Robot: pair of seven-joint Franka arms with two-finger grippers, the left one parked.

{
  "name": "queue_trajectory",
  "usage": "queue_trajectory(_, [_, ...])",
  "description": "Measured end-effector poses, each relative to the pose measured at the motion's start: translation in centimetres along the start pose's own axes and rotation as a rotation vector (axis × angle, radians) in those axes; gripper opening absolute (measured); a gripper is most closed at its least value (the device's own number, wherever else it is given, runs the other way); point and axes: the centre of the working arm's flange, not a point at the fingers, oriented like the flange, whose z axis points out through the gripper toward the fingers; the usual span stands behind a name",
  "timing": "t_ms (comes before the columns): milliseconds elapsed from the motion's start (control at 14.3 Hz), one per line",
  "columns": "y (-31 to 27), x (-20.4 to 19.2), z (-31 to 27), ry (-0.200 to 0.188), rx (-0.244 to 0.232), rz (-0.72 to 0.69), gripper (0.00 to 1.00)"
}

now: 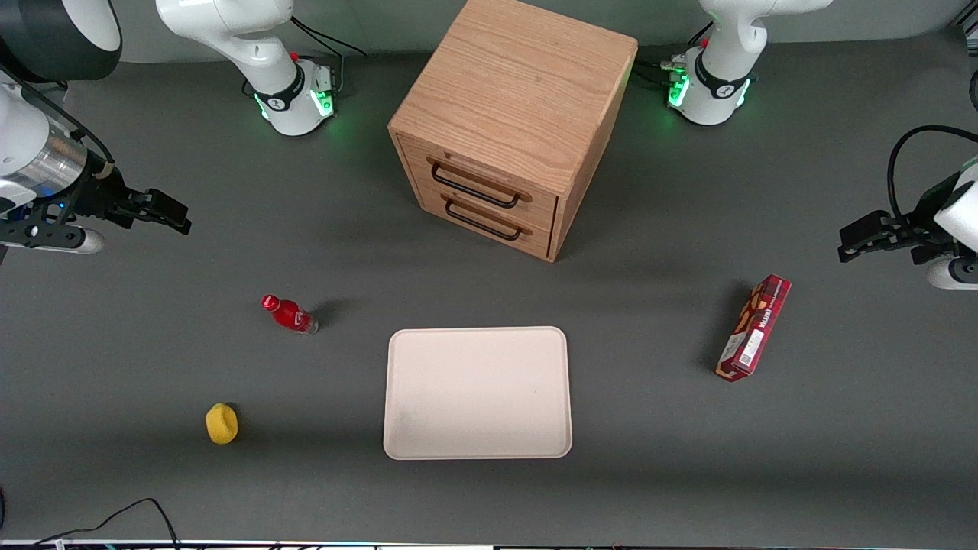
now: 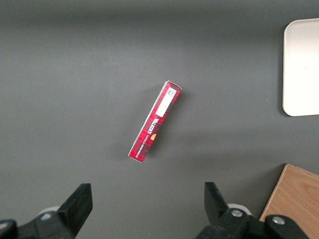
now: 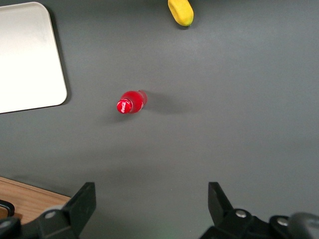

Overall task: Open upper drawer
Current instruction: 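Move the right gripper to the black handle of the upper drawer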

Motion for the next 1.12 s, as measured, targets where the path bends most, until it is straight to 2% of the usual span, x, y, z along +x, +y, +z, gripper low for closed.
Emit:
queue_trajectory(419, [-0.2, 0.0, -1.6, 0.011, 0.002, -0.003, 1.0])
queue_trajectory(558, [-1.3, -0.1, -3.1, -0.005, 0.005, -0.02, 1.0])
queue_trajectory(628, [-2.4, -0.2, -3.8, -0.015, 0.026, -0.035, 1.0])
queue_trajectory(837, [-8.6, -0.9, -5.4, -0.033, 0.133, -0.13, 1.0])
queue_trajectory(977, [-13.7, -1.7, -5.2, -0.047, 0.156, -0.225, 1.0])
queue_trajectory(1116, [-19.6, -2.9, -3.7, -0.079, 0.17, -0.381, 1.0])
